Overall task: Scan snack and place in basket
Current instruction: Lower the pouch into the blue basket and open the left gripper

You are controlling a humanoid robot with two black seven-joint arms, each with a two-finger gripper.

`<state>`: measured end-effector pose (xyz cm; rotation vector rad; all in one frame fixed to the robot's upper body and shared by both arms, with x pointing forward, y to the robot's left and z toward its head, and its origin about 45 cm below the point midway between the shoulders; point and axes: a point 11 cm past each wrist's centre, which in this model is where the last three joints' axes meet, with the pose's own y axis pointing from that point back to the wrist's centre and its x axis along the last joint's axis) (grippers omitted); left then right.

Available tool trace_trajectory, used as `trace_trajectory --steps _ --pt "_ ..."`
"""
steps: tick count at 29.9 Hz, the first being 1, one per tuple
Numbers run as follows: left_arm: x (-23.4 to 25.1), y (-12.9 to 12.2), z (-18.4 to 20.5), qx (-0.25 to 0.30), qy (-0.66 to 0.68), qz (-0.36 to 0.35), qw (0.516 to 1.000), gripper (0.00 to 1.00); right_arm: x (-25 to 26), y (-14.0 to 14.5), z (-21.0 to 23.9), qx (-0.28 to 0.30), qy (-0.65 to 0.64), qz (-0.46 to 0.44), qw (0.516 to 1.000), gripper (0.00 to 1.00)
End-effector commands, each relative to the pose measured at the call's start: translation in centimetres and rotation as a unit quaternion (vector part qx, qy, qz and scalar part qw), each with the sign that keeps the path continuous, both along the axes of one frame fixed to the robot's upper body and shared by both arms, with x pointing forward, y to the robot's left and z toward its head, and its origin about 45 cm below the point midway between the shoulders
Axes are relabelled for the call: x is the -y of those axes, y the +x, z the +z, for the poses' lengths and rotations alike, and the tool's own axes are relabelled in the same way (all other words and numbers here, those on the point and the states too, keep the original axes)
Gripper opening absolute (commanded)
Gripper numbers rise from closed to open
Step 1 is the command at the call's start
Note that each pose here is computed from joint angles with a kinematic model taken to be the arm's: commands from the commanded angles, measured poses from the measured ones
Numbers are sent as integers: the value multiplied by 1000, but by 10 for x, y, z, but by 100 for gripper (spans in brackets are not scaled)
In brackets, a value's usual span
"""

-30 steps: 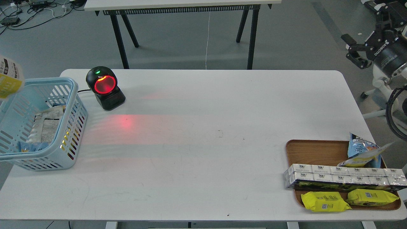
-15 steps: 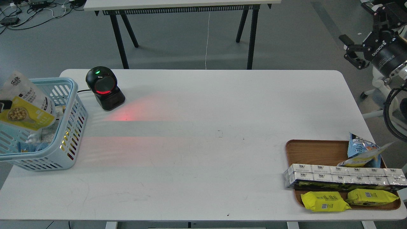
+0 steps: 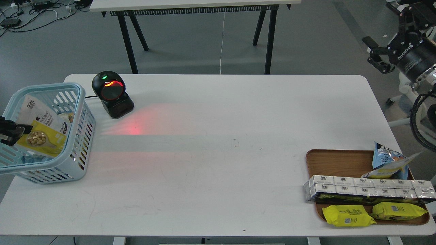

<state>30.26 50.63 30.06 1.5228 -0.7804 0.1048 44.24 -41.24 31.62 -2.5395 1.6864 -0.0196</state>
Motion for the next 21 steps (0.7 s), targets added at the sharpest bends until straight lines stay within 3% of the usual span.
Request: trace_trajectory --steps 1,7,12,13,21 --pt "4 8 11 20 -6 -2 1000 20 0 0 -1 -1 0 -1 1000 99" --pt "6 17 24 43 -11 -2 999 35 0 0 -1 -1 0 -1 1000 99" --pt "17 29 41 79 -70 18 994 76 2 0 -1 -1 -1 -3 1000 99" --pt "22 33 46 89 -97 28 991 80 2 0 -1 -1 -1 -3 1000 99" --pt "83 76 93 154 -331 61 929 92 -6 4 11 12 2 7 1000 99"
